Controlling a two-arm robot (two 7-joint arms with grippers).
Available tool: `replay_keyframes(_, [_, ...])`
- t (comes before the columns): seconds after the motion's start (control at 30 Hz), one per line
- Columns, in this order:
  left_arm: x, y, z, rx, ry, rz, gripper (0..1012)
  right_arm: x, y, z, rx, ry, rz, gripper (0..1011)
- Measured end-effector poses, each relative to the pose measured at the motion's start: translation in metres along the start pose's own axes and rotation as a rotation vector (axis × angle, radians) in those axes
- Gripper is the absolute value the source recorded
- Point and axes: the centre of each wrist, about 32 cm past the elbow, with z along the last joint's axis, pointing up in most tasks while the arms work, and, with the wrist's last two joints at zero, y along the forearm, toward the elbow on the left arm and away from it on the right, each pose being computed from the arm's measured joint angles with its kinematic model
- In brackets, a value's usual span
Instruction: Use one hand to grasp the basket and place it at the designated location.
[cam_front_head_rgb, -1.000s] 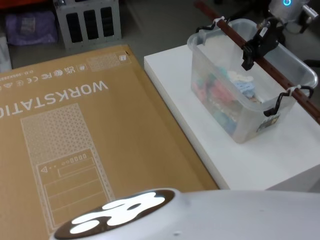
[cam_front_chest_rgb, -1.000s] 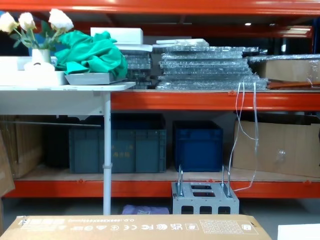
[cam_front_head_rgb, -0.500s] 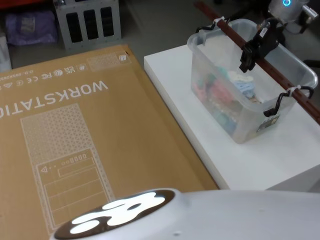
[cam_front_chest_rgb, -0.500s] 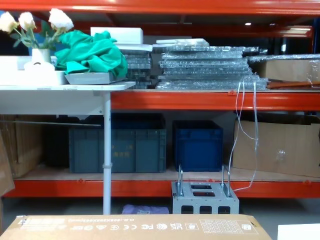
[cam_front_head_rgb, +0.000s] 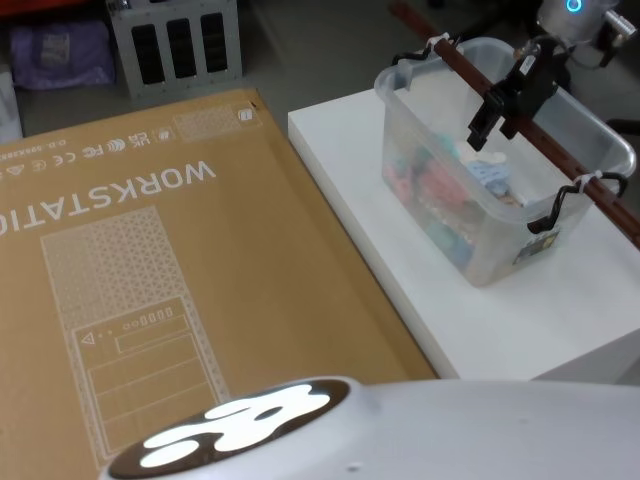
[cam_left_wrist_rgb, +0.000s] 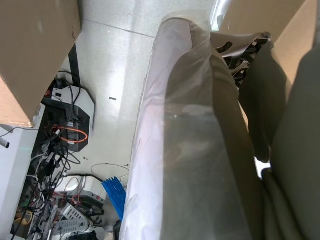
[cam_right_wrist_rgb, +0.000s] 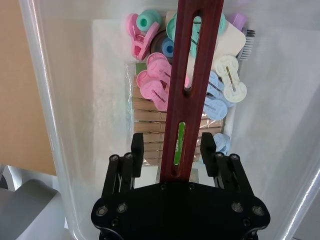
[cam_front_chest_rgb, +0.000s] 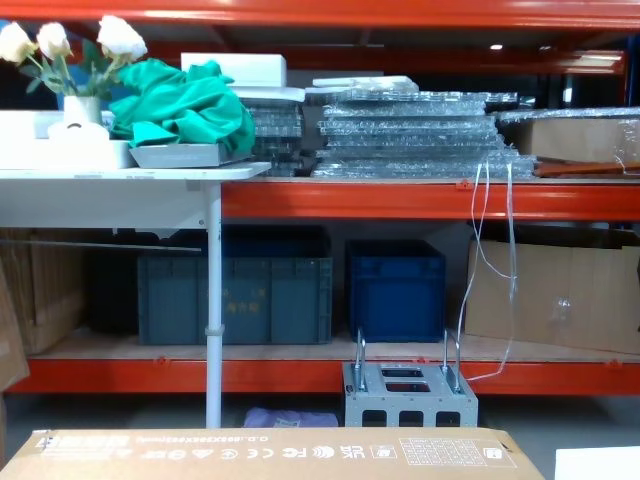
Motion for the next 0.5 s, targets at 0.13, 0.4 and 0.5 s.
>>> replay_keyframes(0.13, [0.0000,0.0000,0.0000,0.000,0.000,0.000,0,0.0000,0.0001,0.0000,0.000,0.000,0.000,764])
replay_keyframes(0.4, [0.0000,0.0000,0.0001,0.000,0.000,0.000,0,0.0002,0.0005,0.0021,-0.004,-0.004,0.003,1001])
replay_keyframes(0.5, [0.0000,0.0000,0.0000,0.000,0.000,0.000,0,0.0006,0.0007,0.0044,-0.012,-0.008,0.005,1000])
